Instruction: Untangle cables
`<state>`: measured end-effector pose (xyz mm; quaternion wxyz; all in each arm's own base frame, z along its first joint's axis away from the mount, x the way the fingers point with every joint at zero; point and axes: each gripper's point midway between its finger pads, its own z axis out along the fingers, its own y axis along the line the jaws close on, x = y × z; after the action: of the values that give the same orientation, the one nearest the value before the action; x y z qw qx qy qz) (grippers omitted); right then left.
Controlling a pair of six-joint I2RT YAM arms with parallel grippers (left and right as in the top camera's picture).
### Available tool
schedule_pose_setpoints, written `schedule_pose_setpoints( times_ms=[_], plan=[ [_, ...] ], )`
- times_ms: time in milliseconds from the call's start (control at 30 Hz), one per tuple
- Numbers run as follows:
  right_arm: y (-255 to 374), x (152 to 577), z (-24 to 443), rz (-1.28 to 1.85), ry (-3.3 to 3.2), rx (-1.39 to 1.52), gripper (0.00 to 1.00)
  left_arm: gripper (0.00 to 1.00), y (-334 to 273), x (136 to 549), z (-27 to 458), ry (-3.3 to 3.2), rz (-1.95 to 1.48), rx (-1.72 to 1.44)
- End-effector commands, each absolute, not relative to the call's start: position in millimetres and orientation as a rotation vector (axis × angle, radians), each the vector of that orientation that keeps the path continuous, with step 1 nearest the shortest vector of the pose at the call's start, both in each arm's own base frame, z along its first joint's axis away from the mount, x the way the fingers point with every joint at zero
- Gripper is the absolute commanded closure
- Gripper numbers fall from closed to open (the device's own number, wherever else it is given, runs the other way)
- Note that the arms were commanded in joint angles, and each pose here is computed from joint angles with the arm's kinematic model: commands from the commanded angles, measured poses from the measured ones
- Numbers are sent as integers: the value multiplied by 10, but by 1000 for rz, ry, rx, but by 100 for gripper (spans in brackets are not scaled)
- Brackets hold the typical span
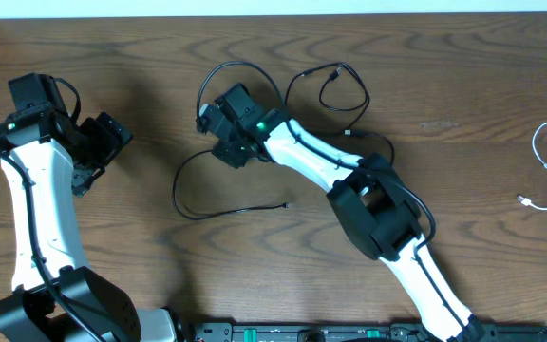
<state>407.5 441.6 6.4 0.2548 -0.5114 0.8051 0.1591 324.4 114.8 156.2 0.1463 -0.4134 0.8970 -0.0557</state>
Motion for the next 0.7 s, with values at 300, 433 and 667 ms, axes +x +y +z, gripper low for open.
schedule_pose_setpoints(
  times_ms=[300, 433, 667],
  plan=[
    [3525, 4677, 1361, -39, 2231, -878, 99, 4, 1137, 3277, 1598, 2572, -170, -1186],
    [2868, 4780, 2612, -14, 2110, -674, 99, 4, 1136, 3277, 1598, 2572, -170, -1186],
    [814, 4935, 3969, -104, 1960, -153, 99, 4, 1137, 3278, 1598, 2572, -170, -1185]
  ],
)
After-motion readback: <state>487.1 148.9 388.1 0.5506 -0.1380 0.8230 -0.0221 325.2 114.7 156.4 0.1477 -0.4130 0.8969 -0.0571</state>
